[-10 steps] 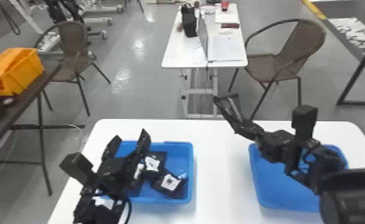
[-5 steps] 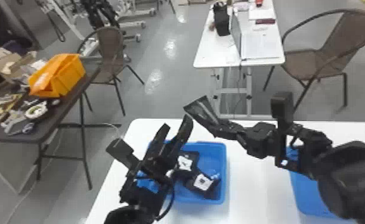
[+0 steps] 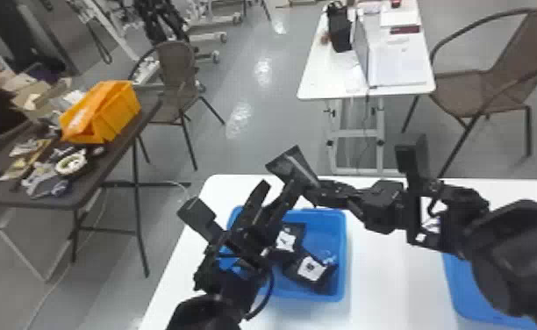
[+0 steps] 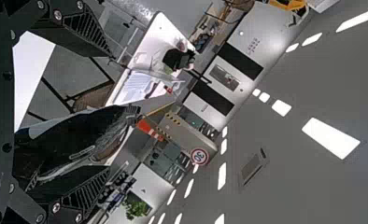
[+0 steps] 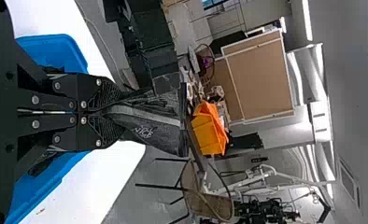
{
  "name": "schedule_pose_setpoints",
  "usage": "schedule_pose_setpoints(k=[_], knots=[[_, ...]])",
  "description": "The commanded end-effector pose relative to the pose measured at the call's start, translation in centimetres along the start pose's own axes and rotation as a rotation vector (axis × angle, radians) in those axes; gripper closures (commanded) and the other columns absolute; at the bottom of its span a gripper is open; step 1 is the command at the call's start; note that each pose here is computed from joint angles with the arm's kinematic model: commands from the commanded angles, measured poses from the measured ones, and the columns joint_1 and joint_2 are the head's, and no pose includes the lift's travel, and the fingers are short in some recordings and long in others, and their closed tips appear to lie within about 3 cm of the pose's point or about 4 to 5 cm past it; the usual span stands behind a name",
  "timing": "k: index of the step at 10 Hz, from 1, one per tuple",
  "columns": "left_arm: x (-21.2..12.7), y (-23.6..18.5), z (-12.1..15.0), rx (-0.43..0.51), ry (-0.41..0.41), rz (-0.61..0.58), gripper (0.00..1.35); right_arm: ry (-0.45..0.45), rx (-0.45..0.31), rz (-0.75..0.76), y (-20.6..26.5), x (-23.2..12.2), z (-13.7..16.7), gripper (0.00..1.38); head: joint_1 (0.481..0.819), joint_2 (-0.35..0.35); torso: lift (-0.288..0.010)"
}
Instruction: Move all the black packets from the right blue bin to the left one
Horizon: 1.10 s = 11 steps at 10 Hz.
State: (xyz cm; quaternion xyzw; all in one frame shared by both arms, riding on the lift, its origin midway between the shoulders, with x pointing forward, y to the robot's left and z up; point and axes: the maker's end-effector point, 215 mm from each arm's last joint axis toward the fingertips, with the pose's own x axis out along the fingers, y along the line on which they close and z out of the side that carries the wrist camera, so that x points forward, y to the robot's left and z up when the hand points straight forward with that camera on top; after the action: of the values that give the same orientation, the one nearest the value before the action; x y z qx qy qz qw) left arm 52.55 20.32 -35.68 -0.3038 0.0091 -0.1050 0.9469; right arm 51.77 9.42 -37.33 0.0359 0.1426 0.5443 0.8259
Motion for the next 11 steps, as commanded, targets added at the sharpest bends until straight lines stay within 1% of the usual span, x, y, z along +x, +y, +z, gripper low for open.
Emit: schedule_pose_setpoints(k=[1,3,4,5,6,11], knots=[[0.09,-0.06,-0.77,-0.021,0.021,-0.001,0.17,0.009,-0.006,0.009,0.29,0.32,-0.09,1.23,0.695,0.305,0.0],[0.28,-0.09,-0.8,-0.018,0.024,-0.003,0.21,0.01,0.007,0.011,0.33,0.34,-0.4,1.23,0.695,0.305,0.0],[0.54,-0.42,-0.58,-0.014,0.019,-0.016,0.62,0.01,0.009,0.011,0.31,0.34,-0.45,1.23,0.695,0.305,0.0],[0.48,-0.44,-0.62,0.004,0.019,-0.013,1.26,0.012,0.011,0.011,0.31,0.32,-0.61,1.23,0.695,0.302,0.0],[0.4,-0.39,-0.76,0.033,0.025,-0.009,1.22,0.012,0.016,0.011,0.33,0.31,-0.74,1.23,0.695,0.301,0.0],[-0.17,0.49,0.17,0.037,-0.007,0.01,1.22,0.0,0.031,0.012,0.41,0.28,-0.88,1.22,0.695,0.311,0.0]])
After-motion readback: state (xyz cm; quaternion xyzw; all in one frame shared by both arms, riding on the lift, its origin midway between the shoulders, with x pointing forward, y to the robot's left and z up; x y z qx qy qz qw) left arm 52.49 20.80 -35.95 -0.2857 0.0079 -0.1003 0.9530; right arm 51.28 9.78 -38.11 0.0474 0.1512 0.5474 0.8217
